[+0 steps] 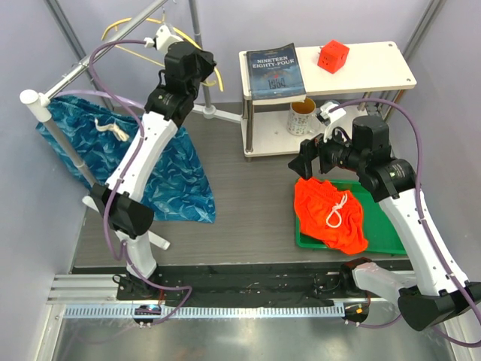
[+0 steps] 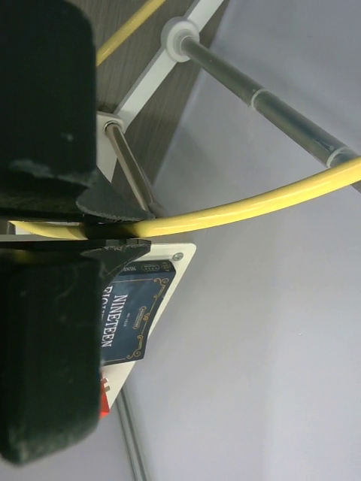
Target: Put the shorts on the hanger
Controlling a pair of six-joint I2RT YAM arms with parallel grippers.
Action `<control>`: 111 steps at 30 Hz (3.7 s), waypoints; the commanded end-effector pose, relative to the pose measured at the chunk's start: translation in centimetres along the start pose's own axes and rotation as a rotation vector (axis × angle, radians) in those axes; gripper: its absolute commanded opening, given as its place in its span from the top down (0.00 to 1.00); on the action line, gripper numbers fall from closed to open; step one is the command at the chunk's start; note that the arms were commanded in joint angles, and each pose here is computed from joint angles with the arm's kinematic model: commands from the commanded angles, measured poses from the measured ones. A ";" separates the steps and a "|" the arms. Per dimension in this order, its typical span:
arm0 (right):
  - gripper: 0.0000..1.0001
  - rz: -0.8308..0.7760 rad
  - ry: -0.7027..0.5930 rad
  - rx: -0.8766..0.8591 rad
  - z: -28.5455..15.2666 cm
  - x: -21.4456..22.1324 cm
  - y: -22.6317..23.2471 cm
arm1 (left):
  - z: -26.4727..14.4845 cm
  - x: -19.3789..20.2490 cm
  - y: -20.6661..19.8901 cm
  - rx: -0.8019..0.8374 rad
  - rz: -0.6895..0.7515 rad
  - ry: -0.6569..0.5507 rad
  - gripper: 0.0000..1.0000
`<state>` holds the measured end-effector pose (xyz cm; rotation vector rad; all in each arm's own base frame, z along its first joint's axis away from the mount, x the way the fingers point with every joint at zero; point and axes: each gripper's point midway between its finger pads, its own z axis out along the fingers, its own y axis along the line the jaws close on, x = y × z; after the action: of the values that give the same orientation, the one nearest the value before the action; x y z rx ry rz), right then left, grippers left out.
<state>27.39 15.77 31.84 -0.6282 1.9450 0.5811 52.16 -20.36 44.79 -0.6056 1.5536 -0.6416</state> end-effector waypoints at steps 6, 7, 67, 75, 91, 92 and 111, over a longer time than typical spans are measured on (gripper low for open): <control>0.00 -0.044 -0.064 0.009 -1.0 -2.2 0.1 | -1.0 -7.7 -2.8 0.059 -0.074 -0.203 1.00; 0.00 -0.046 -0.064 0.009 -1.0 -2.2 0.1 | -0.8 -8.1 -2.4 0.047 -0.079 -0.219 1.00; 0.00 -0.347 -0.295 0.140 -4.8 -7.9 -0.9 | -25.2 10.2 -3.4 0.911 0.704 0.648 1.00; 0.00 -0.713 -0.438 0.146 -6.8 -10.6 0.3 | -35.5 9.2 -1.8 1.328 0.850 0.737 1.00; 0.05 -1.182 -0.431 -0.199 -10.7 -3.2 8.1 | -44.7 11.4 6.1 1.354 0.573 1.186 1.00; 0.05 -1.184 -0.427 -0.216 -11.1 -2.7 8.4 | -44.9 11.9 6.5 1.353 0.547 1.209 1.00; 0.10 -0.906 -0.276 -0.667 -5.4 -0.6 12.0 | -47.0 13.3 8.0 1.322 0.311 1.389 0.99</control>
<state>17.85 19.44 35.68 -1.6169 1.0395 0.5482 5.05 -21.86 30.88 1.3224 1.9223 -1.6949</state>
